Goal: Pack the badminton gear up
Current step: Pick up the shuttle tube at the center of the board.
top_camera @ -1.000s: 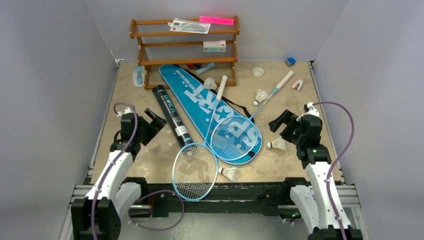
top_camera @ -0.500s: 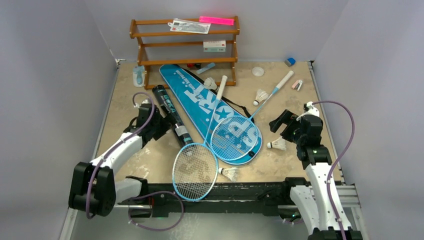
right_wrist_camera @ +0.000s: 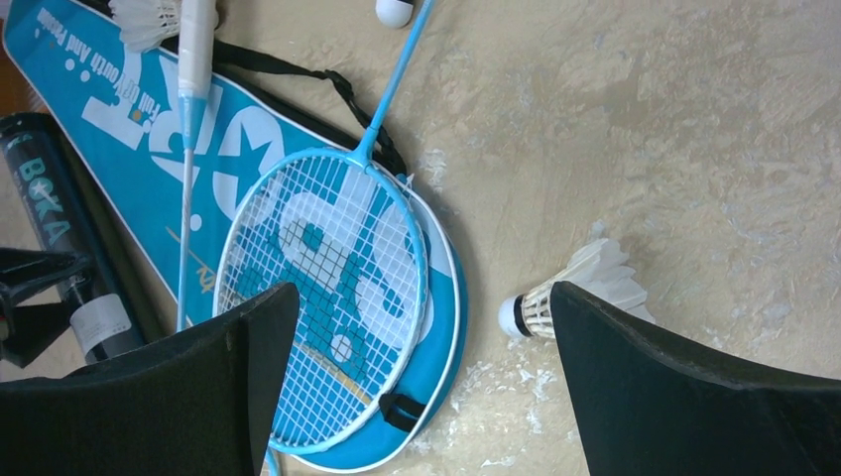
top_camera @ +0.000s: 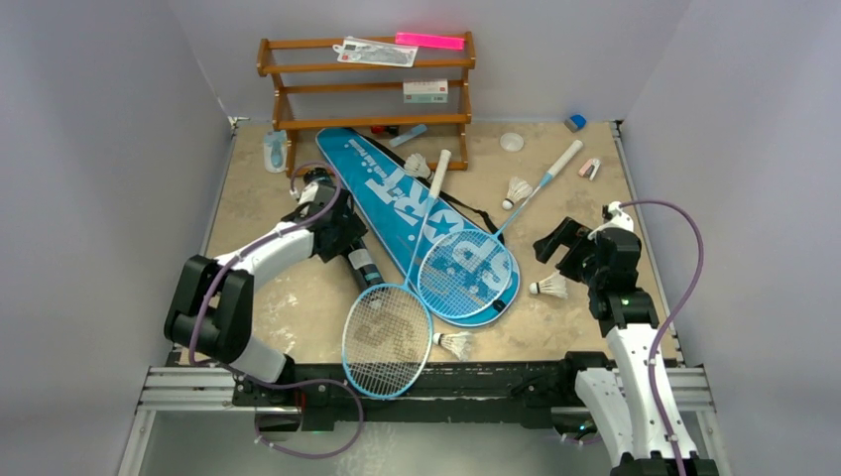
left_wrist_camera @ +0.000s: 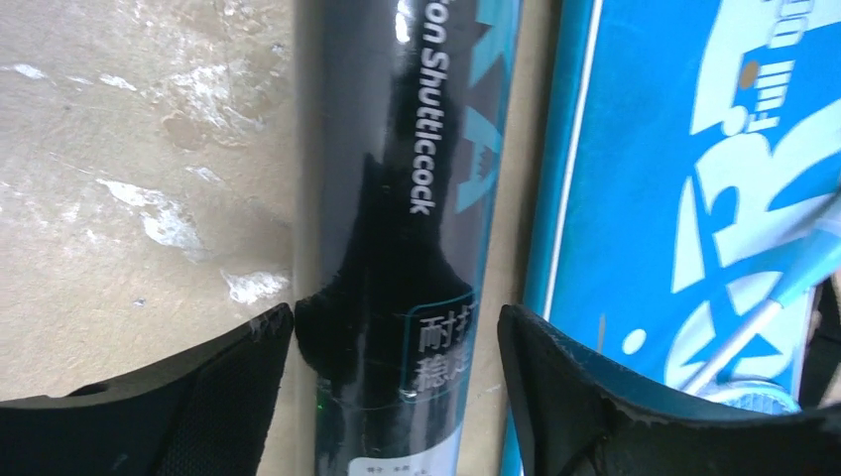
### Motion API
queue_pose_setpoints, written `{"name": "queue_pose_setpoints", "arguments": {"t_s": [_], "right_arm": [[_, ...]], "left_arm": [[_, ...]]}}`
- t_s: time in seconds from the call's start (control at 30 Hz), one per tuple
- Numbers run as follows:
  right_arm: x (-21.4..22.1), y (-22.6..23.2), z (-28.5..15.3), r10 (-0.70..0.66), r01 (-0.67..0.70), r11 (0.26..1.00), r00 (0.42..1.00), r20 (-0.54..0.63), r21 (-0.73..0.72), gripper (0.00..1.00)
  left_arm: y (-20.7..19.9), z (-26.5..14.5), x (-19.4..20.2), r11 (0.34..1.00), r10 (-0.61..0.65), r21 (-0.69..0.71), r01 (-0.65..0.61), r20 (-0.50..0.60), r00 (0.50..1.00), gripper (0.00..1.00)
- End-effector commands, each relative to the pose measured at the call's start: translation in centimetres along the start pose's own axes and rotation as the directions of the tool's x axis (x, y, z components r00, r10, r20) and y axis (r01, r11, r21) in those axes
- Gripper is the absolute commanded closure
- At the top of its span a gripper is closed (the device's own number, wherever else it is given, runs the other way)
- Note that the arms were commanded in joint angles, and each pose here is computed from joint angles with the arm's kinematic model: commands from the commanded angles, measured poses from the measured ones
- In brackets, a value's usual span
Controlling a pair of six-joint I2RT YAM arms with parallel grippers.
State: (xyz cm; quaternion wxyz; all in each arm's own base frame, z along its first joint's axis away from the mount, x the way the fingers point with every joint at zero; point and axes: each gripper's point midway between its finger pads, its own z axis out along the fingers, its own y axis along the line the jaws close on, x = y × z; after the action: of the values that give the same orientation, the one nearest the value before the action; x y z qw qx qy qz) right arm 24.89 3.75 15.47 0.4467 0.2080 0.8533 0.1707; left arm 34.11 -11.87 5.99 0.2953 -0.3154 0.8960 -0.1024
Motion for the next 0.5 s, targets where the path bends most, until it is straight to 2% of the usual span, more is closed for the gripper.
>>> {"name": "queue_pose_setpoints", "arguments": {"t_s": [0.0,0.1,0.3,0.47], "right_arm": [[-0.3,2.2,-0.3,-0.064,0.063,0.99,0.998,-0.003,-0.125,0.01],[0.8,4.0,-0.7,-0.09,0.075,0.968,0.995,-0.054,-0.238,0.01],[3.6,6.7,-1.5,-0.132,0.045,0.899,0.976,-0.172,-0.437,0.01],[4.7,7.9,-1.9,-0.193,0.066,0.872,0.957,-0.216,-0.485,0.01]], "left_arm": [[1.0,-0.2,-2.1,0.991,0.018,-0.132,-0.006,0.083,0.996,0.31],[1.2,-0.8,-4.1,0.981,0.059,-0.189,-0.034,0.133,0.989,0.39],[2.3,-3.3,-9.6,0.975,0.042,-0.22,0.008,0.22,0.975,0.43],[3.5,-6.0,-13.1,0.989,-0.036,-0.125,0.073,0.281,0.959,0.43]]}}
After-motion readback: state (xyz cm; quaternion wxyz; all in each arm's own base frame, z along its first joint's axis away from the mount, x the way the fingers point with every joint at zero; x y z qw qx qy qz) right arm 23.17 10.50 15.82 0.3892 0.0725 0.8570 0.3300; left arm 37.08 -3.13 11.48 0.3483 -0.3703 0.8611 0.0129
